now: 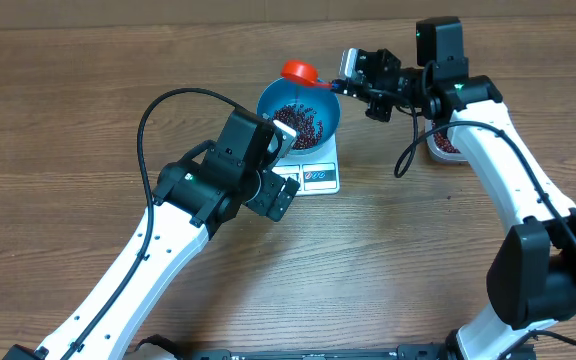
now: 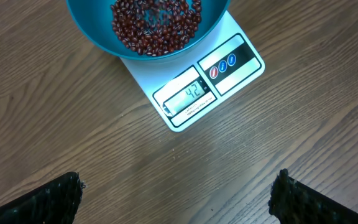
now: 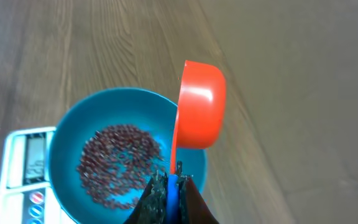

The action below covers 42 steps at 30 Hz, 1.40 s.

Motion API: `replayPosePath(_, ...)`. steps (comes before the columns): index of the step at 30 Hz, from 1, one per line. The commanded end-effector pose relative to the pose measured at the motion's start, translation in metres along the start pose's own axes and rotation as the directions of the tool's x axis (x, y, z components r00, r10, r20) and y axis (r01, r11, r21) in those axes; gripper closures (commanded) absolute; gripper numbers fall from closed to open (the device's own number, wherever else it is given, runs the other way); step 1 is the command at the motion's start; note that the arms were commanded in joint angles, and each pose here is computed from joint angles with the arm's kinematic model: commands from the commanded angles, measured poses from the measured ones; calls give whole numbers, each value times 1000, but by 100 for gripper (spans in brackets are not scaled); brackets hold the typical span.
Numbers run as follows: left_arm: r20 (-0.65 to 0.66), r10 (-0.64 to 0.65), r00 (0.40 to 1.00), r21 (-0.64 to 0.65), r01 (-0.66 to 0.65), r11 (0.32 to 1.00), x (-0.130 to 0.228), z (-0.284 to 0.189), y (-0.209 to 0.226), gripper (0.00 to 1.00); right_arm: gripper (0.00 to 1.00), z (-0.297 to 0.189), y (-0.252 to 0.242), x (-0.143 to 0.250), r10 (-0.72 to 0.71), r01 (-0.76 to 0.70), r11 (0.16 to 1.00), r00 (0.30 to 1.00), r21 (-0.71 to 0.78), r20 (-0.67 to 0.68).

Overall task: Scoop item into bowl and weigh 150g on scale
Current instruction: 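Raise the empty scoop and move it right back to the bean container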

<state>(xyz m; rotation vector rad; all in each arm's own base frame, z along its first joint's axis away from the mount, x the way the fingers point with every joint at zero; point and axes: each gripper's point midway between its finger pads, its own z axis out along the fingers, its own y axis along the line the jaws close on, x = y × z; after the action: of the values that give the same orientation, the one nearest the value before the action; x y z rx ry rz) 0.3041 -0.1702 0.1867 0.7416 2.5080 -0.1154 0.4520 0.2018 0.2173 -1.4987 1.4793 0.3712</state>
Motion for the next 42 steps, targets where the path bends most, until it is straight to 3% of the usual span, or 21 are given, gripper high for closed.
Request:
replayPosePath(1, 28, 14, 999, 6, -15, 1000, -4, -8, -1, 0, 96, -23, -23, -20, -129, 132, 986, 991, 98, -43)
replayPosePath(8, 28, 14, 1000, 6, -15, 1000, -4, -8, -1, 0, 96, -24, -16, -14, -95, 100, 992, 993, 76, -65)
replayPosePath(11, 28, 14, 999, 6, -15, 1000, -4, -8, -1, 0, 96, -24, -2, -29, 97, -97, 995, 995, 3, 37)
replayPosePath(13, 28, 14, 999, 6, -15, 1000, -4, -8, -1, 0, 96, -28, 2, -38, 285, -281, 958, 954, -55, 96)
replayPosePath(16, 28, 14, 1000, 6, -15, 1000, -4, -8, -1, 0, 96, -40, -2, -40, 503, -493, 864, 855, -107, 128)
replayPosePath(20, 28, 14, 1000, 6, -15, 1000, -4, -8, -1, 0, 96, -86, -37, -25, 773, -777, 627, 609, -62, 179)
replayPosePath(24, 28, 14, 1000, 6, -15, 1000, -4, -8, -1, 0, 97, -146, -81, 30, 865, -895, 352, 423, 273, 270)
replayPosePath(25, 28, 14, 1000, 6, -14, 1000, -4, -8, -1, 0, 96, -179, -90, 58, 864, -856, 233, 400, 461, 306)
replayPosePath(26, 28, 14, 1000, 6, -15, 1000, -4, -8, -1, 1, 96, -198, -92, 72, 862, -813, 169, 395, 557, 316)
replayPosePath(29, 28, 14, 1000, 6, -15, 1000, -4, -8, -1, 1, 96, -235, -85, 107, 870, -626, 101, 433, 774, 236)
replayPosePath(36, 28, 14, 1000, 6, -15, 1000, -4, -8, -1, 0, 96, -260, -52, 157, 924, -268, 202, 372, 942, -92)
replayPosePath(39, 28, 14, 1000, 6, -14, 1000, -4, -8, -1, 0, 96, -249, -36, 175, 918, -224, 316, 316, 922, -238)
replayPosePath(42, 28, 15, 1000, 6, -15, 1000, -4, -8, -1, 0, 96, -240, -25, 186, 917, -235, 359, 269, 903, -294)
